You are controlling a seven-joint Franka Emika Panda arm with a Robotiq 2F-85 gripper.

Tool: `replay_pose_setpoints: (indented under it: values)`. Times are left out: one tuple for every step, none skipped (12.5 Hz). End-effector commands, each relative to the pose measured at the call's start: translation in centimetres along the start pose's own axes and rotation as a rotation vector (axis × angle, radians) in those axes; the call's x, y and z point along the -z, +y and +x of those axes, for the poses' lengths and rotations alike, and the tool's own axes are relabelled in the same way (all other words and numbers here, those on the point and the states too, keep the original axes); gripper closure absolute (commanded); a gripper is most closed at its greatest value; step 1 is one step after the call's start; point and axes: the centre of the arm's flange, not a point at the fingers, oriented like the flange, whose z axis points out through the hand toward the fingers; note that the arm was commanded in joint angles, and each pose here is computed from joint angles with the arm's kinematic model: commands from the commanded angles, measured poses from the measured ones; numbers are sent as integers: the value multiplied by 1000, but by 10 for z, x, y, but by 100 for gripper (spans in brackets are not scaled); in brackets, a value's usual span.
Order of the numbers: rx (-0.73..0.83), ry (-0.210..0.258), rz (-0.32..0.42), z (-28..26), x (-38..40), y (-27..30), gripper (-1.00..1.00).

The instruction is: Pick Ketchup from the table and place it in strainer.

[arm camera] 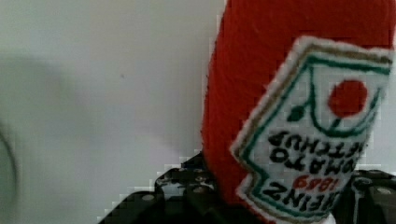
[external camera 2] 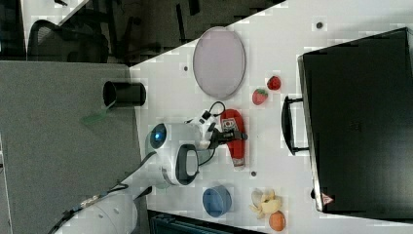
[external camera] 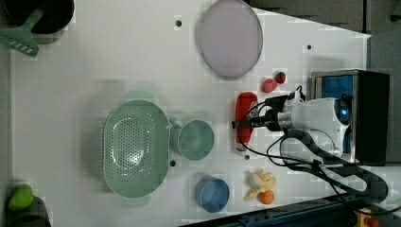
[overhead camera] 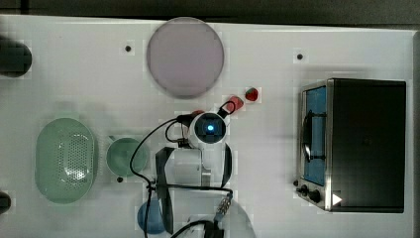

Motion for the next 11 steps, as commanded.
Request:
replay_pose_setpoints:
  values:
    - [51, 110, -29, 23, 50, -3, -25]
    - [57, 123, -36, 24, 67, -6, -25]
    - [66, 132, -42, 25, 88, -12, -25]
    - [75, 134, -48, 26, 111, -19, -25]
    - [89, 128, -53, 26, 135, -28, -25]
    - [97, 118, -60, 24, 159, -37, -25]
    - [91, 111, -66, 22, 184, -45, -25]
    - [76, 107, -73, 20, 208, -55, -25]
    - [58, 97, -79, 16, 228, -67, -25]
    - [33, 91, -85, 12, 243, -82, -25]
    - [8, 97, -90, 9, 255, -101, -25]
